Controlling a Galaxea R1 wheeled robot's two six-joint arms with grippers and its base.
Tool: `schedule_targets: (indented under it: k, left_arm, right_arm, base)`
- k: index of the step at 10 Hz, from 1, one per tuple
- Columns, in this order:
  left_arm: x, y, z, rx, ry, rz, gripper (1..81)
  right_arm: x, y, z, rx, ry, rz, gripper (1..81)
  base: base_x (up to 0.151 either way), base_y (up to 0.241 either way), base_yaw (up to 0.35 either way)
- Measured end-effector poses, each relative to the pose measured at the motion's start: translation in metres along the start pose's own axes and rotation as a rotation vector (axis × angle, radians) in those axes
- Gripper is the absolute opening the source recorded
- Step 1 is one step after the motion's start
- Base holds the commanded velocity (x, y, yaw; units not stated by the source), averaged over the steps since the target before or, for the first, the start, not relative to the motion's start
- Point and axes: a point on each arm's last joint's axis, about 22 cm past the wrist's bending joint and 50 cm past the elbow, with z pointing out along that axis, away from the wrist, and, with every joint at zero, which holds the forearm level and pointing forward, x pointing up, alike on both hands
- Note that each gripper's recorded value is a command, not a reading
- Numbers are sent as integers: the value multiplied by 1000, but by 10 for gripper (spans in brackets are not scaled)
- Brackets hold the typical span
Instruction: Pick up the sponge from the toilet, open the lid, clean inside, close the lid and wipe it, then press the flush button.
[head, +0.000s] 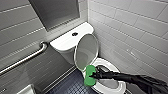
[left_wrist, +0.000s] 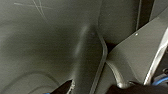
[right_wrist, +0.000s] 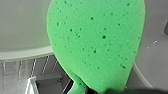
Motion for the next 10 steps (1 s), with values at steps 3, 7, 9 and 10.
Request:
schedule_targets:
  k: [3, 7, 9, 10]
  left_arm:
    - [0, 3, 2, -4, 0, 2, 811]
    - [0, 4, 2, -4, 0, 2, 811]
    - [0, 4, 2, -4, 0, 3, 811]
    - [1, 4, 2, -4, 1, 3, 811]
  right_arm:
    - [-19, 9, -14, 14, -30, 18, 10]
    - [-51, 47, -58, 3, -74, 50, 10]
    - [-62, 59, -70, 5, -65, 72, 10]
    - [-67, 65, -78, 1, -69, 78, 10]
  base:
    - [0, 0, 0]
    - [0, 0, 0]
    - [0, 0, 0]
    - [0, 0, 0]
